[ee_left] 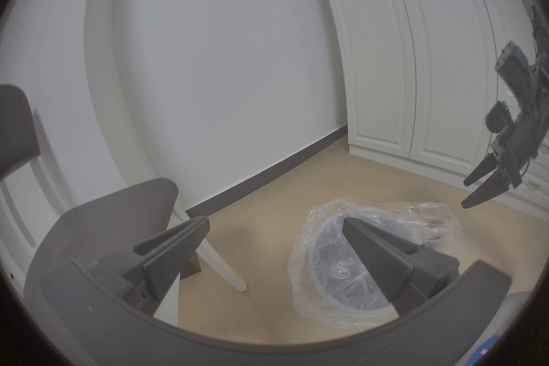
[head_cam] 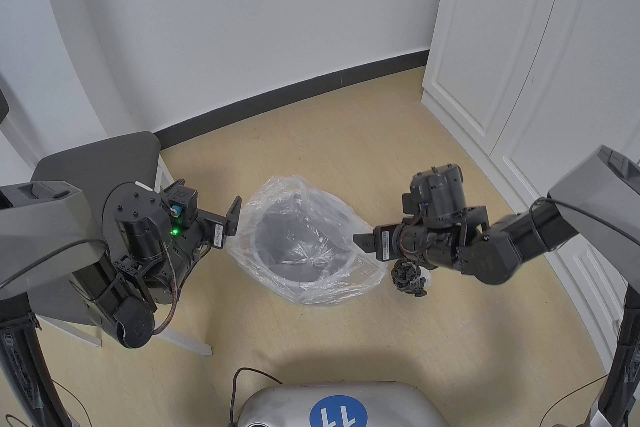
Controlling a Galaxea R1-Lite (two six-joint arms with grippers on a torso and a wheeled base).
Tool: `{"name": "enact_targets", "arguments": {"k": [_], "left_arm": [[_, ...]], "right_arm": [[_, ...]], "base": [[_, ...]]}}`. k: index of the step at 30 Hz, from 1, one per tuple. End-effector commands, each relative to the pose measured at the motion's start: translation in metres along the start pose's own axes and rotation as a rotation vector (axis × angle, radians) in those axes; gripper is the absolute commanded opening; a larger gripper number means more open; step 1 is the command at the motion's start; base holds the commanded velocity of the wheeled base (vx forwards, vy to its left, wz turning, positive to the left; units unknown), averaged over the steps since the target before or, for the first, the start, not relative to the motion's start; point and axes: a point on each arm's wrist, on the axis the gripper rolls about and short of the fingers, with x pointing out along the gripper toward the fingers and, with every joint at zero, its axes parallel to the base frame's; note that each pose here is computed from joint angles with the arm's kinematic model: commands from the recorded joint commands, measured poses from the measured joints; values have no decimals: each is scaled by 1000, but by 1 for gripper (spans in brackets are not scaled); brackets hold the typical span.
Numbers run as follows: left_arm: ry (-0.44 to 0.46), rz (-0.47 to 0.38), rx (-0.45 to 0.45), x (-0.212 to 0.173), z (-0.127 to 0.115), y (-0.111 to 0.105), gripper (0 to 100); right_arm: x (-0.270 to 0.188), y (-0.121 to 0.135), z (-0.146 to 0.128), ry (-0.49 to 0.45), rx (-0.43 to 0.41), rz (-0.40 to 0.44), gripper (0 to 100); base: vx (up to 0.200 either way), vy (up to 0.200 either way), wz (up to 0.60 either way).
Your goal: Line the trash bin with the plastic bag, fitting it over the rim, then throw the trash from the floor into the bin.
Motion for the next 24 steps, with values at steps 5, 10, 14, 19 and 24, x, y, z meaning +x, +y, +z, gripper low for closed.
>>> {"name": "enact_targets", "arguments": {"k": [5,10,14,19,24], "left_arm": [[37,28,-97,-1,-14,0,100],[48,36,-95,-3,-16,4,100],[65,33,-90,-8,-19,5,100],[68,32,-90,-8,-19,5,100],[72,31,-88,-8,-21,5,100]], "right_arm": [[31,29,56,41,-1,12,100],[61,38,40,100,-92,-19,100],[85,34,28,107,-182,-92,100],[95,33,20,124,-256,-100,100],[97,32,18,129,-302,-99,100]], "base": [[0,0,0],[0,0,0],[0,0,0],[0,0,0],[0,0,0]]}}
